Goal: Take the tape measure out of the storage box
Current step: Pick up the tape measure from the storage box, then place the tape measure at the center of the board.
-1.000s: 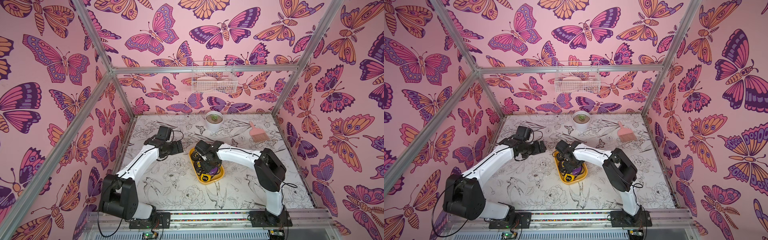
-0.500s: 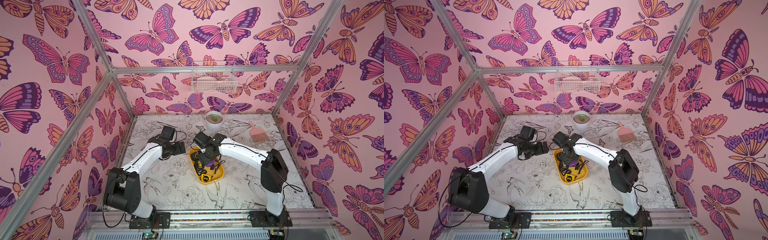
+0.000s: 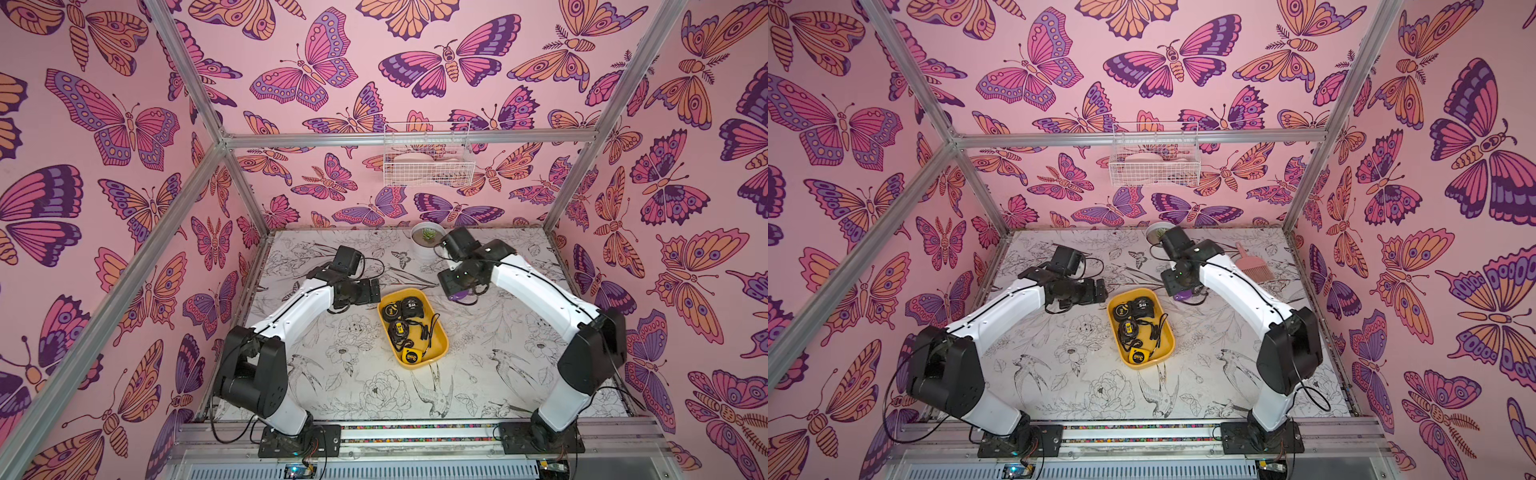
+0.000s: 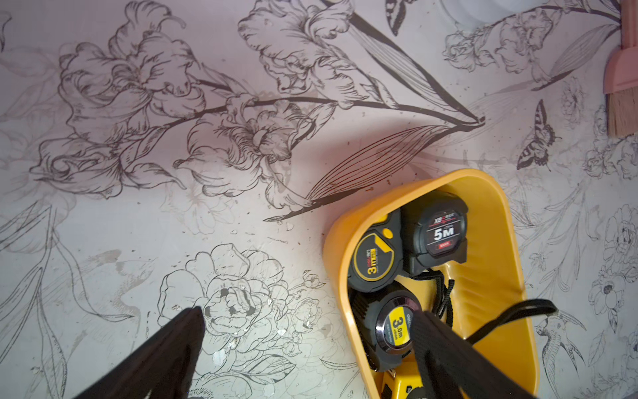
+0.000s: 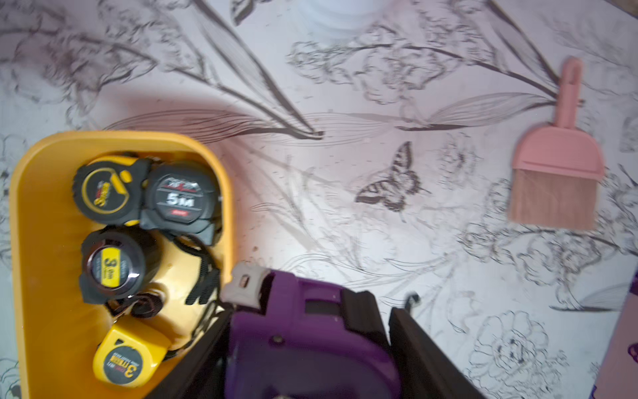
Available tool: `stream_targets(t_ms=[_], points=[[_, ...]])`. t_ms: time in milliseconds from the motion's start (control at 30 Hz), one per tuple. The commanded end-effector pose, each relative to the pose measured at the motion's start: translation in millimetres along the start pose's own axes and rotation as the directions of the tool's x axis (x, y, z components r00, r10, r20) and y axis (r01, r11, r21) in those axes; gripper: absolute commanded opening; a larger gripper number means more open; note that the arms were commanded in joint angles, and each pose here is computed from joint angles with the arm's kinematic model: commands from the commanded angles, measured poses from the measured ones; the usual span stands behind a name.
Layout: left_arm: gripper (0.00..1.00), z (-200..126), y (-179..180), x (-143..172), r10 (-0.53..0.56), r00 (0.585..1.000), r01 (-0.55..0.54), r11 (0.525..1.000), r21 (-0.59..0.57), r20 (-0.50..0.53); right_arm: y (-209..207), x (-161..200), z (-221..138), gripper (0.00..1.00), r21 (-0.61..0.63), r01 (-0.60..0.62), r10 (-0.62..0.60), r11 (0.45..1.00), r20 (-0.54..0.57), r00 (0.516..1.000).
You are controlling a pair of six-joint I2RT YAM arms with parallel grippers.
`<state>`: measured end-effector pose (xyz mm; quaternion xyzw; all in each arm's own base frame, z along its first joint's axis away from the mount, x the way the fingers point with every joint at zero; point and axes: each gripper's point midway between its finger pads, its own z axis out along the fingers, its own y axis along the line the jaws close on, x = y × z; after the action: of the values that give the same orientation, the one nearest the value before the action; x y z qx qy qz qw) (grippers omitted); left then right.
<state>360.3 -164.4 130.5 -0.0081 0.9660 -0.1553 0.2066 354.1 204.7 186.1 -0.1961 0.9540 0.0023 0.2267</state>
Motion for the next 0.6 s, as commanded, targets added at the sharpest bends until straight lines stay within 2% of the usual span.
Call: stream_targets(t_ms=[0, 267, 567], points=[[1.00, 3, -11, -3, 0.073, 0.997, -0.073, 0.997, -0.016, -0.020, -33, 5, 2, 0.54, 0.030, -0.054, 0.054, 0.998, 0.004, 0.999], [1.00, 10, -50, -9, 0.212, 0.976, -0.213, 0.977, -0.015, -0.050, -97, 57, 74, 0.55, 0.107, -0.218, 0.229, 0.970, -0.100, 0.968], [1.00, 22, -86, -14, 0.299, 0.949, -0.299, 0.954, 0.012, -0.101, -115, 80, 126, 0.57, 0.131, -0.272, 0.290, 0.953, -0.150, 0.945]])
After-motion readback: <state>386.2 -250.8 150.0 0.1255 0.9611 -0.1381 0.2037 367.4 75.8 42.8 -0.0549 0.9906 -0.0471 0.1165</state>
